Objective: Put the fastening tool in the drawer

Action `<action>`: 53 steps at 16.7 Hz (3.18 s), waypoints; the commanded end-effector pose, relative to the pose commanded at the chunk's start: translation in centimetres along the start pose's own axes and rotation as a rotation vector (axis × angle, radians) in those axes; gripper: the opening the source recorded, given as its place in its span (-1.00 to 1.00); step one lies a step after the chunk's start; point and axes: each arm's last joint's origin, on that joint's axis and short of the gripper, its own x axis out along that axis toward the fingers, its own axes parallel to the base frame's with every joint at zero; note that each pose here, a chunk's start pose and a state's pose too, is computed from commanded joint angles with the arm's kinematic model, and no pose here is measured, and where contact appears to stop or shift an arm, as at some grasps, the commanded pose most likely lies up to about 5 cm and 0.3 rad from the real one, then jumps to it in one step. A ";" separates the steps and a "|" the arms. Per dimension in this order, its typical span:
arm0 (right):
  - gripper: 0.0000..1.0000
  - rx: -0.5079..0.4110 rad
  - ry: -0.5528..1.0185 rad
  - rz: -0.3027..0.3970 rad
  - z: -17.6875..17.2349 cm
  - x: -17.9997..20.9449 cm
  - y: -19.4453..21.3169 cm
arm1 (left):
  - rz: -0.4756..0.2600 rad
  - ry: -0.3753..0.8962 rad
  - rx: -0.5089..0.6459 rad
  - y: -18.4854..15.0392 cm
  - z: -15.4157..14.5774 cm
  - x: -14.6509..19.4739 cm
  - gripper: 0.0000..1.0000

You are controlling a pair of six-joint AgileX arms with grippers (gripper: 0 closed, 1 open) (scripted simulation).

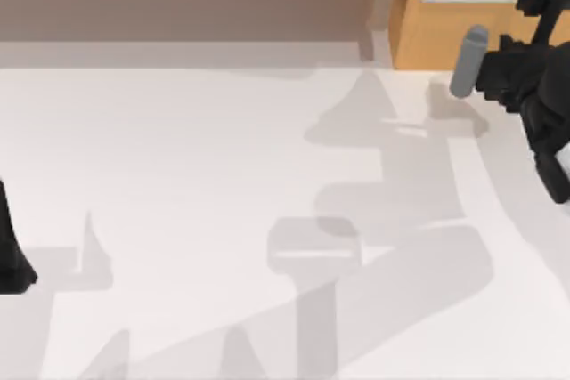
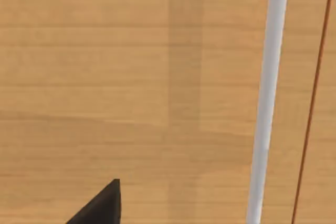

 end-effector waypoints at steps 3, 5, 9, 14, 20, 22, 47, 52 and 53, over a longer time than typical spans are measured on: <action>1.00 0.000 -0.002 -0.001 0.1 1.3 0.0 | 0.000 0.000 0.000 0.0 0.0 0.0 1.00; 1.00 0.000 -0.001 -0.001 0.1 2.0 0.0 | 0.000 0.000 0.000 0.0 0.0 0.0 1.00; 1.00 0.000 -0.001 -0.001 0.2 2.2 0.0 | 0.000 0.000 0.000 0.0 0.0 0.0 1.00; 0.25 0.000 -0.001 -0.001 0.2 2.2 0.0 | 0.000 0.000 0.000 0.0 0.0 0.0 1.00; -0.66 0.000 -0.001 -0.001 0.2 2.2 0.0 | 0.000 0.000 0.000 0.0 0.0 0.0 1.00; -0.96 0.000 -0.001 -0.001 0.2 2.2 0.0 | 0.000 0.000 0.000 0.0 0.0 0.0 1.00; -1.00 0.005 0.000 -0.005 0.3 -4.4 -0.1 | 0.000 0.000 0.000 0.0 0.0 0.0 1.00; -1.00 -0.005 -0.006 0.035 0.2 -8.8 0.8 | 0.000 0.000 0.000 0.0 0.0 0.0 1.00; -1.00 -0.004 -0.006 0.030 0.1 -9.6 0.7 | 0.000 0.000 0.000 0.0 0.0 0.0 1.00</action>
